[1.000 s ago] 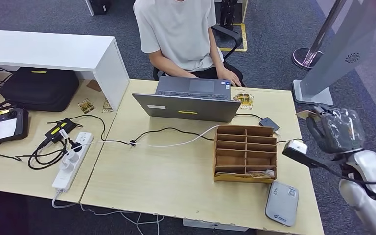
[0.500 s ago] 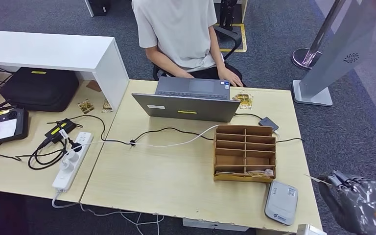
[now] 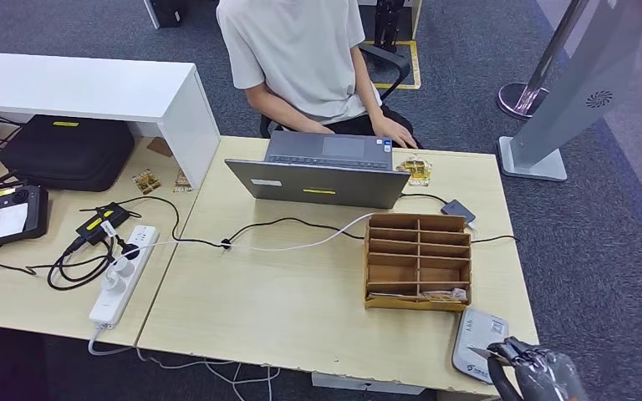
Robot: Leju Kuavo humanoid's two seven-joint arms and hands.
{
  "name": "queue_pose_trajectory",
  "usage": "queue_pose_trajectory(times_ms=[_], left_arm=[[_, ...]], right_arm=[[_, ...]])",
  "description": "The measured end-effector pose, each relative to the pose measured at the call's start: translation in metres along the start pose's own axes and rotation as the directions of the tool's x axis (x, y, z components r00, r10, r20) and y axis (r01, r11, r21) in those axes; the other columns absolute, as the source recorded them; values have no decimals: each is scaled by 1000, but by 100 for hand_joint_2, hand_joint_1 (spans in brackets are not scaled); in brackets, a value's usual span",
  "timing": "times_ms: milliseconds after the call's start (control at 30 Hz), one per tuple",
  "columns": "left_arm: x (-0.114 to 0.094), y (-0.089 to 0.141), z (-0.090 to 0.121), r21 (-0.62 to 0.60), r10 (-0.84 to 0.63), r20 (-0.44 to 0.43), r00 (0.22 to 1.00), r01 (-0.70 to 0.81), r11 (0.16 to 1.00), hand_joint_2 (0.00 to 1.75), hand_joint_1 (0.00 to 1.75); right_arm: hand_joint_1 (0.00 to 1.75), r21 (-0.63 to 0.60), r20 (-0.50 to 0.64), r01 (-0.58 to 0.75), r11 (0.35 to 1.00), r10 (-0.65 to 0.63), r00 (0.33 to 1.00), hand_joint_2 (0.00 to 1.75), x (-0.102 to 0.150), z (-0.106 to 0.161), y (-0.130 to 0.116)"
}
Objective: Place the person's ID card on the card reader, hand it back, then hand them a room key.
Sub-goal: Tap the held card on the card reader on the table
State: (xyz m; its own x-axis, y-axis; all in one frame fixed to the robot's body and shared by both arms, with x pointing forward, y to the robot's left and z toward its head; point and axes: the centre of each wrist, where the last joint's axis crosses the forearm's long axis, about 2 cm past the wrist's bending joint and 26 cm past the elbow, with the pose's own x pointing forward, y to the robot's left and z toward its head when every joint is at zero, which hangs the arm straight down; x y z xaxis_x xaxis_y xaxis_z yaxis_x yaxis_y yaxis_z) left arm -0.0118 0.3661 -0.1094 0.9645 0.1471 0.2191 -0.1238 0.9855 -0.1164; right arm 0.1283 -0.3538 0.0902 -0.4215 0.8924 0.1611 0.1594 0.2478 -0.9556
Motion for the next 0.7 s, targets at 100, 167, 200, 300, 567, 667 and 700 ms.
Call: queue_pose_trajectory(times_ms=[100, 167, 200, 300, 567, 667, 700], left_arm=[[1, 1, 0, -2, -1, 0, 1000, 1, 1000, 175, 0], [1, 2, 0, -1, -2, -4, 1000, 2, 1000, 175, 0], [1, 2, 0, -1, -2, -6, 1000, 2, 1000, 175, 0], [1, 2, 0, -1, -3, -10, 1000, 3, 1000, 175, 0], [2, 4, 1, -2, -5, -12, 1000, 5, 1000, 175, 0], [2, 5, 1, -1, -6, -13, 1000, 6, 1000, 175, 0], [2, 6, 1, -1, -7, -13, 1000, 7, 1000, 175, 0]], right_arm=[[175, 43, -1, 36, 998, -36, 999, 175, 8, 3, 16], [175, 66, 4, 52, 996, -53, 999, 175, 13, 4, 23], [175, 75, 5, 58, 995, -59, 998, 175, 15, 5, 25], [175, 95, -6, 77, 993, -77, 997, 175, 18, 6, 32], [175, 132, -38, 114, 985, -110, 993, 175, 27, 12, 45], [175, 127, -51, 111, 986, -106, 993, 175, 28, 13, 45], [175, 125, -54, 108, 986, -102, 993, 175, 28, 13, 45]])
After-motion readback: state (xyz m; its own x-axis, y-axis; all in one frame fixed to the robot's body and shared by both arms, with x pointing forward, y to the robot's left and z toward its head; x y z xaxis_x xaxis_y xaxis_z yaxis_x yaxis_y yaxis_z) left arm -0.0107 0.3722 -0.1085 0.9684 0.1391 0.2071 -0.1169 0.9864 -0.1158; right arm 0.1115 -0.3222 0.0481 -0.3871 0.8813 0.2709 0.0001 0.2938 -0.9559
